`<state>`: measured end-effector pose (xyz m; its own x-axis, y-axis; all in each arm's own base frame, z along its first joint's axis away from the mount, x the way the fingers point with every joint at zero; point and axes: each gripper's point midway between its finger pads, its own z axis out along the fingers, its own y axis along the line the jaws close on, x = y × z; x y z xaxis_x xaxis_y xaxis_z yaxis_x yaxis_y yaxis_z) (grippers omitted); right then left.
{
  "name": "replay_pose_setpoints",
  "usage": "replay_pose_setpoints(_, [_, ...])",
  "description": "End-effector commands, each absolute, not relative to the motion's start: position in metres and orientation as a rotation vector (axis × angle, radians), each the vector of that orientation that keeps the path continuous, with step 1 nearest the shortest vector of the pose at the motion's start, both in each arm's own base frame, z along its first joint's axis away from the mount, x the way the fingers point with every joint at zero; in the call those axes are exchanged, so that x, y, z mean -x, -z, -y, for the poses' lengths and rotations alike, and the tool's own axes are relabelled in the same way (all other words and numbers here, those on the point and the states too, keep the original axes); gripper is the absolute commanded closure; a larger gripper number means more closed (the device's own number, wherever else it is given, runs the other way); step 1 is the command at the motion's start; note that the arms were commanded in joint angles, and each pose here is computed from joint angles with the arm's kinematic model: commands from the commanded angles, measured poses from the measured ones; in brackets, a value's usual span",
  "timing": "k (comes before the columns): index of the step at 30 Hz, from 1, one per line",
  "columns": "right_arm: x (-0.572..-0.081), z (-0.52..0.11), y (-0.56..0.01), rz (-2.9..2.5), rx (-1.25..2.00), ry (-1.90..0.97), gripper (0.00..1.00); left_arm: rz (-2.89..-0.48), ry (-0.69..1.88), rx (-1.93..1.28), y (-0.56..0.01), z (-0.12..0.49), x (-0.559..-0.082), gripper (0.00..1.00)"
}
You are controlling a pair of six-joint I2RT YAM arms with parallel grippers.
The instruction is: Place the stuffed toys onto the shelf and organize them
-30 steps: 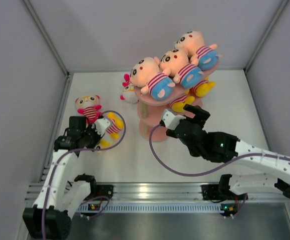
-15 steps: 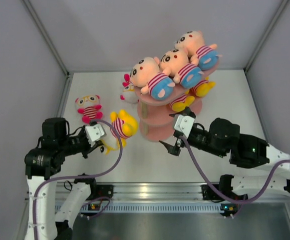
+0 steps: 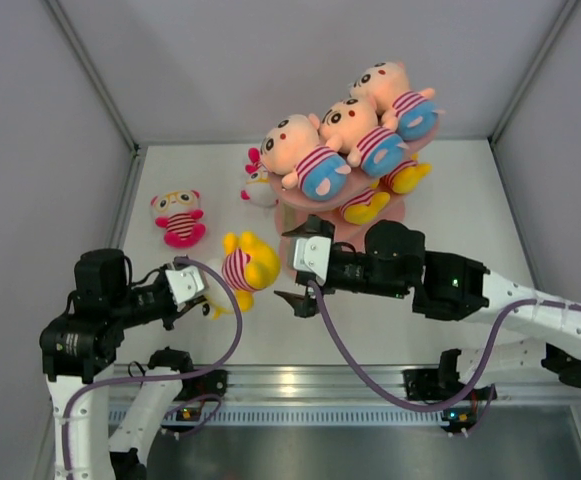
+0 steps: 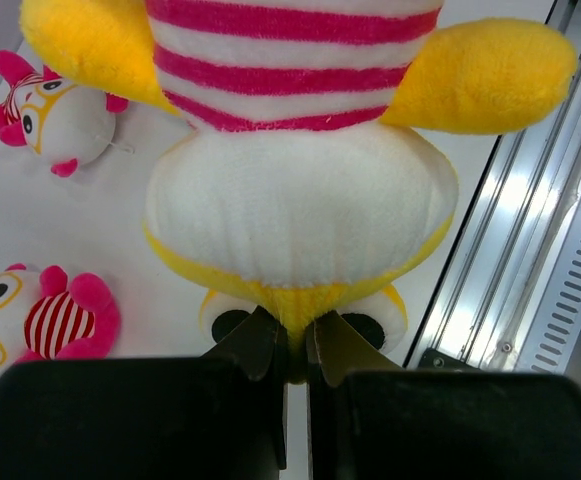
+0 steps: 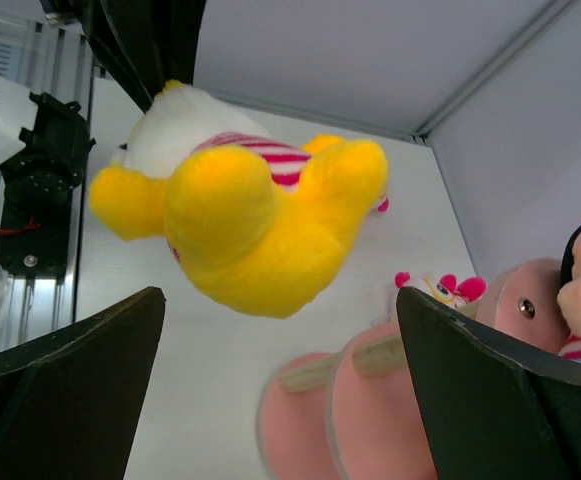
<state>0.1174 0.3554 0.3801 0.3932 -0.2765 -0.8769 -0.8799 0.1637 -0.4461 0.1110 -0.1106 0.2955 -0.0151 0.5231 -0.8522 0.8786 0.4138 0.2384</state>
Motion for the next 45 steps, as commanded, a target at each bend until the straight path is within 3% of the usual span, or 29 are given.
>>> replay_pose_setpoints(1, [-0.099, -0.366, -0.42, -1.003, 1.417, -0.678, 0.01, -1.734, 0.571, -1.259, -0.289, 0.116, -0.079, 1.0])
replay_pose_setpoints(12, [-0.122, -0.386, -0.402, -1.142, 1.474, -0.859, 0.0, -1.726, 0.571, -1.252, -0.29, 0.116, -0.076, 1.0])
replay_pose_setpoints(24, [-0.112, -0.413, -0.377, -1.19, 1.561, -1.001, 0.02, -1.717, 0.579, -1.254, -0.292, 0.118, -0.075, 1.0])
replay_pose_setpoints(28, [-0.106, -0.407, -0.376, -1.208, 1.555, -1.02, 0.36, -1.722, 0.571, -1.255, -0.291, 0.117, -0.076, 1.0])
replay_pose_setpoints(29, [-0.104, -0.404, -0.373, -1.22, 1.543, -1.026, 0.51, -1.721, 0.567, -1.261, -0.29, 0.116, -0.076, 1.0])
replay_pose_setpoints(30, [-0.102, -0.402, -0.37, -1.233, 1.539, -1.027, 0.6, -1.723, 0.564, -1.261, -0.289, 0.116, -0.077, 1.0])
replay_pose_setpoints(31, [-0.103, -0.401, -0.367, -1.25, 1.525, -1.015, 0.72, -1.728, 0.556, -1.261, -0.289, 0.115, -0.077, 0.97])
replay_pose_setpoints(32, [-0.098, -0.4, -0.364, -1.272, 1.511, -1.022, 1.0, -1.727, 0.55, -1.263, -0.289, 0.114, -0.078, 0.86])
replay_pose_setpoints(34, [-0.092, -0.391, -0.351, -1.299, 1.5, -1.013, 1.0, -1.738, 0.542, -1.261, -0.288, 0.113, -0.079, 0.64])
replay_pose_setpoints(36, [-0.083, -0.379, -0.336, -1.346, 1.485, -1.013, 1.0, -1.748, 0.527, -1.257, -0.287, 0.111, -0.08, 0.36])
replay_pose_setpoints(38, [-0.085, -0.369, -0.329, -1.382, 1.441, -0.998, 1.0, -1.762, 0.514, -1.255, -0.285, 0.109, -0.081, 0.27])
replay_pose_setpoints(39, [-0.082, -0.357, -0.32, -1.415, 1.416, -0.998, 1.0, -1.766, 0.51, -1.254, -0.285, 0.108, -0.082, 0.15])
replay_pose_setpoints(45, [-0.097, -0.298, -0.299, -1.562, 1.208, -0.871, 1.0, -1.785, 0.487, -1.254, -0.282, 0.105, -0.085, 0.04])
